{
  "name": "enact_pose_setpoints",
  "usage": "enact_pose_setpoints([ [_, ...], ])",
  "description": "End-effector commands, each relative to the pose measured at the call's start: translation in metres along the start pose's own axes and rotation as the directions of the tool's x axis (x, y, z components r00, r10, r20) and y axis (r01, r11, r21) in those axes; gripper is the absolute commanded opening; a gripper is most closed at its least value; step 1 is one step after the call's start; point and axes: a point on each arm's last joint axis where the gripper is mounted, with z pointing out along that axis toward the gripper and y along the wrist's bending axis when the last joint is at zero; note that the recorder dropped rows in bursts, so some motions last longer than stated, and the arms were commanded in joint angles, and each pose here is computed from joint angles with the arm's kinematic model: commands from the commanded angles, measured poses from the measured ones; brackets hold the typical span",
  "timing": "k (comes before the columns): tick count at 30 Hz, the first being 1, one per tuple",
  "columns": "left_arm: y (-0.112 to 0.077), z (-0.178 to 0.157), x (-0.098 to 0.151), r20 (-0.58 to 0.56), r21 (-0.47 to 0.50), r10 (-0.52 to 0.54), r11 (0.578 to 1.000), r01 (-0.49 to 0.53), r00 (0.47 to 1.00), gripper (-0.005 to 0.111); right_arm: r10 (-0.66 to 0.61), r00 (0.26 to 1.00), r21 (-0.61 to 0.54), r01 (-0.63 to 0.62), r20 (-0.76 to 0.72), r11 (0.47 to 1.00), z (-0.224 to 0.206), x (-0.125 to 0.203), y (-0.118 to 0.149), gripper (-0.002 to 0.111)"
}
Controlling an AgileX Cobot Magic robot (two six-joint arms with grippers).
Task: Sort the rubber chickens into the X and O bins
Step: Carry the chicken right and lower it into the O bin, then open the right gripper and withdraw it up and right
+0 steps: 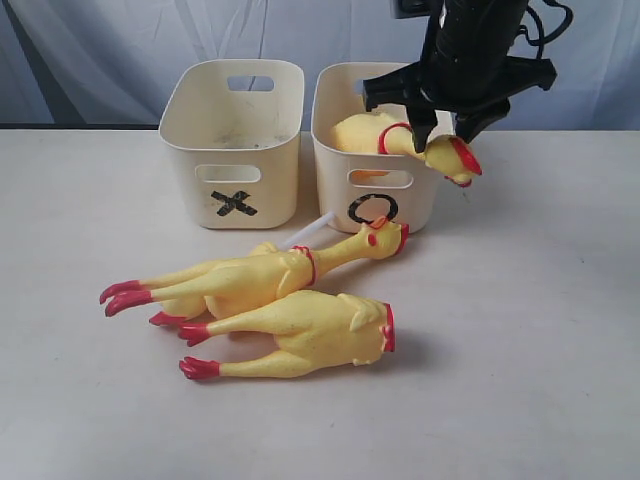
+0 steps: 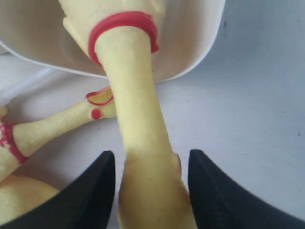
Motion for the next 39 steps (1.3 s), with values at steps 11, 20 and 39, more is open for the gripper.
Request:
enact_pose_setpoints([
  [11, 0.000, 0.000, 0.001, 0.005, -0.002, 0.000, 1.000, 0.000, 1.000, 0.000, 0.020, 0.996, -0.038, -0.016, 0.087, 0.999, -0.029, -0.009, -0.003, 0.046],
  [20, 0.000, 0.000, 0.001, 0.005, -0.002, 0.000, 1.000, 0.000, 1.000, 0.000, -0.059, 0.977, -0.090, 0.079, 0.206, 0.993, -0.078, -0.007, -0.005, 0.046],
  [39, 0.000, 0.000, 0.001, 0.005, -0.002, 0.000, 1.000, 0.000, 1.000, 0.000, -0.031, 0.841, -0.176, 0.148, 0.540, 0.973, -0.236, 0.074, -0.044, 0.046],
])
